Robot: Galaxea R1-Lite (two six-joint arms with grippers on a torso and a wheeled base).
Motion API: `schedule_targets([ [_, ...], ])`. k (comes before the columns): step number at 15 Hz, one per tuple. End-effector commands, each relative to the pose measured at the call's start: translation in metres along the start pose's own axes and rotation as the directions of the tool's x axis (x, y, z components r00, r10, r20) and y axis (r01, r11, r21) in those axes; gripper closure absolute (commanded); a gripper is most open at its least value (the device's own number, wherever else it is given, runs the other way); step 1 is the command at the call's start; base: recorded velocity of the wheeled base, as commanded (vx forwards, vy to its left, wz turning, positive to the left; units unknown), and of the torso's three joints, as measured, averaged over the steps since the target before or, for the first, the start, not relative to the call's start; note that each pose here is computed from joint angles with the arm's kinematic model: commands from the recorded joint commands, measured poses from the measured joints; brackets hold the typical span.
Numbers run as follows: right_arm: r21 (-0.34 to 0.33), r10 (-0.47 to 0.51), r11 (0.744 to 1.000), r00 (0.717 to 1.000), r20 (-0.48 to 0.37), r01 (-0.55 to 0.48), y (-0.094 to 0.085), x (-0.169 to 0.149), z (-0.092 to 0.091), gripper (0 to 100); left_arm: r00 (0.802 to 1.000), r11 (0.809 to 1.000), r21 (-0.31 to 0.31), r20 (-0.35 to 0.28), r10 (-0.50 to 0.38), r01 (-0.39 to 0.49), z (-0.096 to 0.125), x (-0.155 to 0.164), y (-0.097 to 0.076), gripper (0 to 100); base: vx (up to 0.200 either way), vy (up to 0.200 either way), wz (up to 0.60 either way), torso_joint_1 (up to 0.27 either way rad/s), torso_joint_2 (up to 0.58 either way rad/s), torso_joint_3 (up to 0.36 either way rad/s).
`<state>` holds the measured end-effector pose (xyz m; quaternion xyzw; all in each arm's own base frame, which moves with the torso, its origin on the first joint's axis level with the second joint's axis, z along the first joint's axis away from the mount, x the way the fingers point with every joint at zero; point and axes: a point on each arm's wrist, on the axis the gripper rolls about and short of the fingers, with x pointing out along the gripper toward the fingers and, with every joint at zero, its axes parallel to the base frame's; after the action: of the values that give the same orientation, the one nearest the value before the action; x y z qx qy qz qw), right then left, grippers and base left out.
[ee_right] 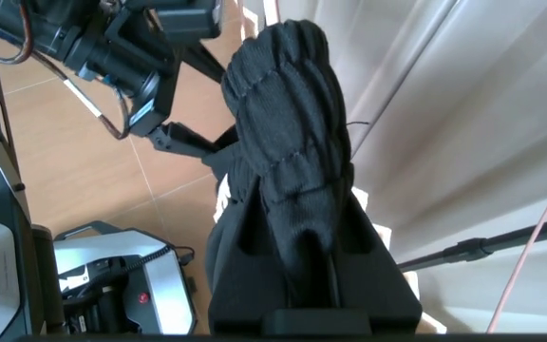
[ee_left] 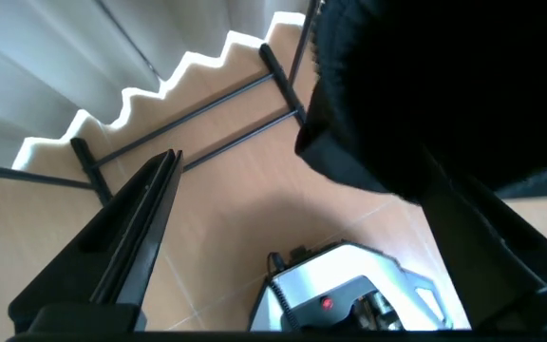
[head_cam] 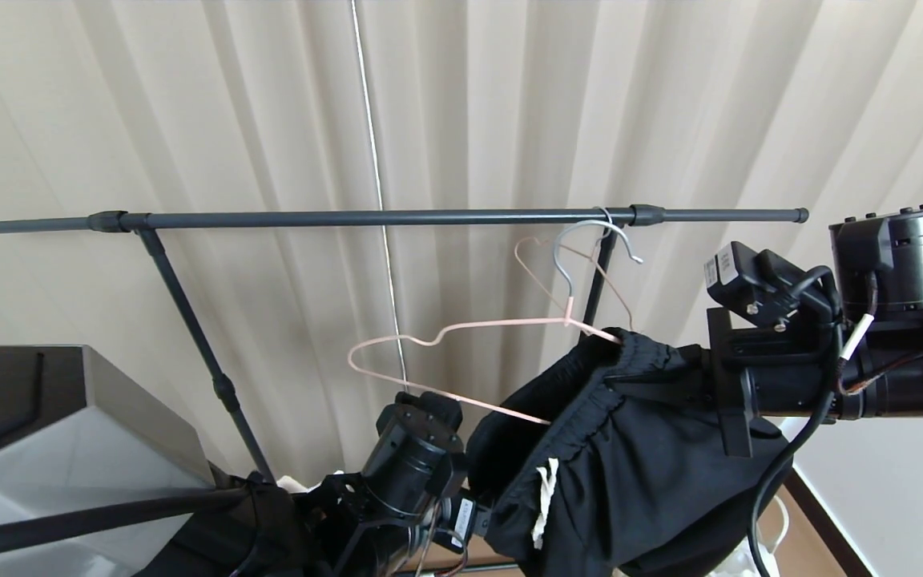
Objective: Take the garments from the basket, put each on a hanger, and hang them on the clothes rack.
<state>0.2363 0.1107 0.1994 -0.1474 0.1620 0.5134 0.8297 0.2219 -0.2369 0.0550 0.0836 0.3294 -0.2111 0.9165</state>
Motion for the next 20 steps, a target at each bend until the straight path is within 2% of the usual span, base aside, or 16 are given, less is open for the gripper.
schedule_targets([
  [1,-0.005,-0.002,1.0,1.0,0.006,0.002,0.001,-0.002,0.001,100,1.0,1.0,0.008,-0.016,0.003,-0.003,-0.004,0.003,-0.001,0,0.0,0.0,0.0,0.0,0.0,0.0],
  [4,-0.009,-0.007,1.0,1.0,0.011,0.008,0.002,-0.005,0.002,100,1.0,1.0,0.0,-0.025,0.018,-0.018,-0.006,0.009,0.004,0,0.0,0.0,0.0,0.0,0.0,0.0],
  [6,-0.01,-0.01,1.0,1.0,0.014,0.01,0.002,-0.006,0.003,100,1.0,1.0,-0.016,0.005,0.021,-0.021,-0.003,0.011,0.006,0,0.0,0.0,0.0,0.0,0.0,0.0],
  [7,-0.01,-0.012,1.0,1.0,0.015,0.012,0.002,-0.006,0.003,100,1.0,1.0,-0.019,0.007,0.024,-0.024,-0.002,0.011,0.007,100,0.0,0.0,0.0,0.0,0.0,0.0],
  [10,-0.008,-0.013,1.0,1.0,0.013,0.013,0.001,-0.006,0.002,100,0.999,0.999,-0.024,0.016,0.028,-0.027,-0.001,0.011,0.008,100,0.0,0.0,0.0,0.0,0.0,0.0],
  [14,0.002,-0.028,1.0,1.0,0.008,0.028,-0.003,-0.008,0.0,100,0.997,0.998,-0.054,0.068,0.048,-0.044,0.009,0.002,0.016,100,0.0,0.0,0.0,0.0,0.0,0.0],
  [16,0.002,-0.033,0.999,0.999,0.01,0.033,-0.004,-0.009,0.0,100,0.996,0.997,-0.059,0.072,0.05,-0.045,0.01,0.001,0.017,100,0.0,0.0,0.0,0.0,0.0,0.0],
  [20,0.019,-0.047,0.999,0.999,-0.004,0.047,-0.01,-0.008,-0.005,100,0.986,0.992,-0.11,0.144,0.084,-0.069,0.021,-0.011,0.038,100,0.0,0.0,0.0,0.0,0.0,0.0],
])
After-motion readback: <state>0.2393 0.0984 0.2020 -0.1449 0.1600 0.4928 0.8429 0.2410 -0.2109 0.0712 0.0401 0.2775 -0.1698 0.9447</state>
